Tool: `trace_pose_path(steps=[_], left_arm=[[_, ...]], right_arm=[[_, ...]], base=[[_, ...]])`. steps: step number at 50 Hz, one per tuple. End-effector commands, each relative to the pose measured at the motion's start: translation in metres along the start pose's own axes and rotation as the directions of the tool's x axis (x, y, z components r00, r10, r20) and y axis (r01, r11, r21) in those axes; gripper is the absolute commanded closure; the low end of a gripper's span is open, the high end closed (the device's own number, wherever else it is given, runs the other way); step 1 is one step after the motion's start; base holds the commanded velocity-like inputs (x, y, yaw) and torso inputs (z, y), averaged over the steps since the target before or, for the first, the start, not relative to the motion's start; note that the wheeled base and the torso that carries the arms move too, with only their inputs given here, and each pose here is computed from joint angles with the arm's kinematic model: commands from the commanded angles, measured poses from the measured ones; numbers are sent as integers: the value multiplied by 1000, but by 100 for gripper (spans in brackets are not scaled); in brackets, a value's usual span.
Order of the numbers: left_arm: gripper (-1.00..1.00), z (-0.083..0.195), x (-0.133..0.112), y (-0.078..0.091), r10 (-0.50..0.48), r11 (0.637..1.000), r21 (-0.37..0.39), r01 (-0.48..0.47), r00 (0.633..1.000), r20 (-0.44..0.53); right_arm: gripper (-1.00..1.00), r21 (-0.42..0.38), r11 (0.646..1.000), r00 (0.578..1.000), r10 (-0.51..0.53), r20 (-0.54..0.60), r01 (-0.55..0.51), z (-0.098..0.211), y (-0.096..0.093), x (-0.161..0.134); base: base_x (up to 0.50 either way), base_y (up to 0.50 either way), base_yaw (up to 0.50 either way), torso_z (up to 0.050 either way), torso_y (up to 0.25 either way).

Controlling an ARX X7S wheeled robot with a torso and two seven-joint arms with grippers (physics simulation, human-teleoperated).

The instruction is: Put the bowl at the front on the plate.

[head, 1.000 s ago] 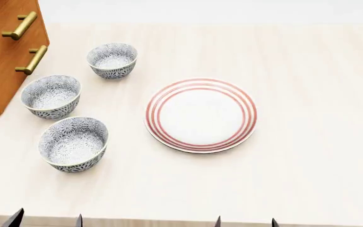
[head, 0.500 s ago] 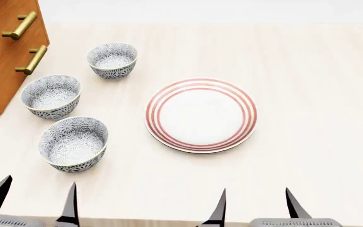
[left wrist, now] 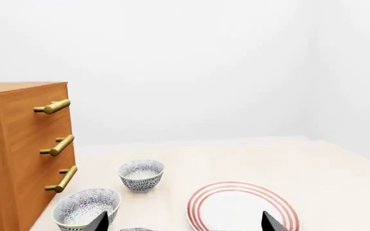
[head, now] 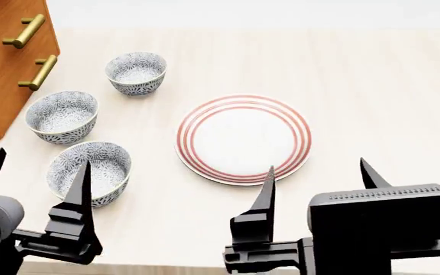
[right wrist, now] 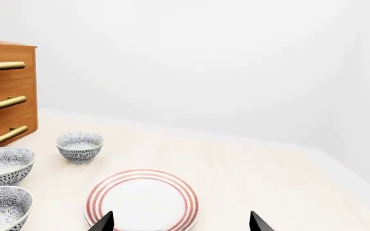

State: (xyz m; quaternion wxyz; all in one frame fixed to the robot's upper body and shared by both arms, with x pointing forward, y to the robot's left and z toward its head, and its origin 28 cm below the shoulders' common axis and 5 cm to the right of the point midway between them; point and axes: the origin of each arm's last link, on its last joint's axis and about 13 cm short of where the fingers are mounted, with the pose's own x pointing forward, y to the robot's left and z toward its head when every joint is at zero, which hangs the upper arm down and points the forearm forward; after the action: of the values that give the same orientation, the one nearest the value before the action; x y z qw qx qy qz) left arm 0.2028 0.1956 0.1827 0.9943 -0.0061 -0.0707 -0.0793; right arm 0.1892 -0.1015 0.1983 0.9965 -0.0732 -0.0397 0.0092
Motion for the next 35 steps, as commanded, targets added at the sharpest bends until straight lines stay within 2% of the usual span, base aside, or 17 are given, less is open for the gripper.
trace_pose_path(steps=[1, 17, 35], left_arm=[[-100, 41, 2, -2, -50, 999, -4, 50, 998, 36], [-100, 91, 3, -1, -93, 995, -30, 97, 989, 111], [-100, 121, 5, 3, -71, 996, -38, 78, 985, 155]], right_arm=[[-100, -119, 993, 998, 26, 57, -19, 39, -6, -5], [-100, -218, 976, 992, 26, 127, 3, 97, -14, -8], [-100, -236, 972, 989, 35, 145, 0, 115, -19, -2]], base=[[0, 0, 0, 0, 0], [0, 0, 0, 0, 0], [0, 0, 0, 0, 0]])
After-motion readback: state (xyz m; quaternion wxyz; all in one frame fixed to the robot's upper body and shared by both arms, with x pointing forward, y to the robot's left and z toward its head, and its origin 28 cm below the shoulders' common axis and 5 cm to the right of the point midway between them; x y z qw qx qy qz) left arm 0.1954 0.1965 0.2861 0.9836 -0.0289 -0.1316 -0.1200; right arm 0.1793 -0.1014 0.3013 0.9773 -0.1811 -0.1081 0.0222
